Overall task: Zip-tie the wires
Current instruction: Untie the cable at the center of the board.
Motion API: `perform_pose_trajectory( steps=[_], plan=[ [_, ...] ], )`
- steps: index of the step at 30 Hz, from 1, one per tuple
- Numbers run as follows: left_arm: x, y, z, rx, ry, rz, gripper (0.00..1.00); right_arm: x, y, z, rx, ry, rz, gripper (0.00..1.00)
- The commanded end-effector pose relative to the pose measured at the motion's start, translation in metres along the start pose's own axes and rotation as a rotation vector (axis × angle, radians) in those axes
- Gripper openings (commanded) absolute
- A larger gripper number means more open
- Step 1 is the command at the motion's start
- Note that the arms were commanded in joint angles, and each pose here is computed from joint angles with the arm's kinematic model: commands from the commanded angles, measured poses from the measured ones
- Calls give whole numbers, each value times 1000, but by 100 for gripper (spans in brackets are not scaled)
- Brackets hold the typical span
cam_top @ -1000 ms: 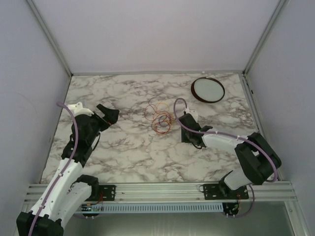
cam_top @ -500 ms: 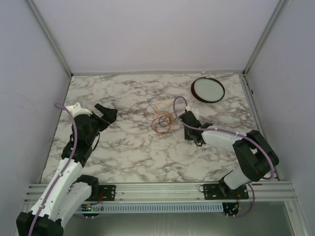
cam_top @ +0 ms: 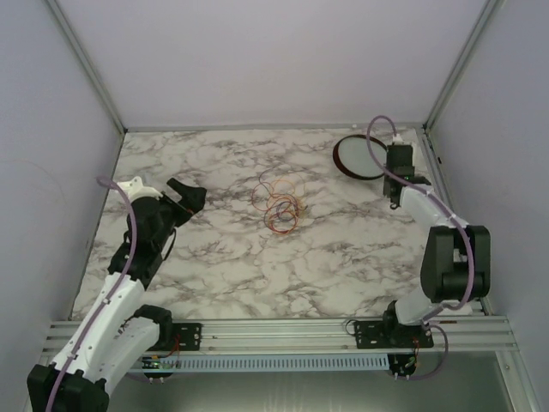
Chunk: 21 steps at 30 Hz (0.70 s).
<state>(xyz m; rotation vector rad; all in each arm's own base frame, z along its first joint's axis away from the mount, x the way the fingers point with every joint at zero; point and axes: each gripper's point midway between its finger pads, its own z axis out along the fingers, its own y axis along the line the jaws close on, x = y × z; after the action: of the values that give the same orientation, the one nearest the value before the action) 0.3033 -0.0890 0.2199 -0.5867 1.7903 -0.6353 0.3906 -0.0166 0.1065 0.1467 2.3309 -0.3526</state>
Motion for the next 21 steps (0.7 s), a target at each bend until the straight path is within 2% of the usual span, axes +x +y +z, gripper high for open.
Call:
perform_pose_trajectory(
  steps=[1, 9, 12, 13, 16, 21],
  plan=[
    [-5, -14, 8, 46, -17, 52, 100, -25, -19, 24, 42, -3, -48, 0],
    [8, -36, 25, 142, 19, 140, 100, -11, -19, 65, 3, 78, 1, 0],
    [16, -47, 32, 184, 55, 182, 100, -13, -15, 64, -10, 77, 32, 21],
    [18, -52, 34, 200, 68, 197, 100, -16, -15, 59, -18, 64, 50, 31],
    [19, -76, 40, 268, 98, 228, 100, -33, -14, 40, -47, 10, 104, 51],
    [17, -120, 51, 349, 132, 238, 100, -60, 24, -10, -255, -92, 160, 61]
  ],
)
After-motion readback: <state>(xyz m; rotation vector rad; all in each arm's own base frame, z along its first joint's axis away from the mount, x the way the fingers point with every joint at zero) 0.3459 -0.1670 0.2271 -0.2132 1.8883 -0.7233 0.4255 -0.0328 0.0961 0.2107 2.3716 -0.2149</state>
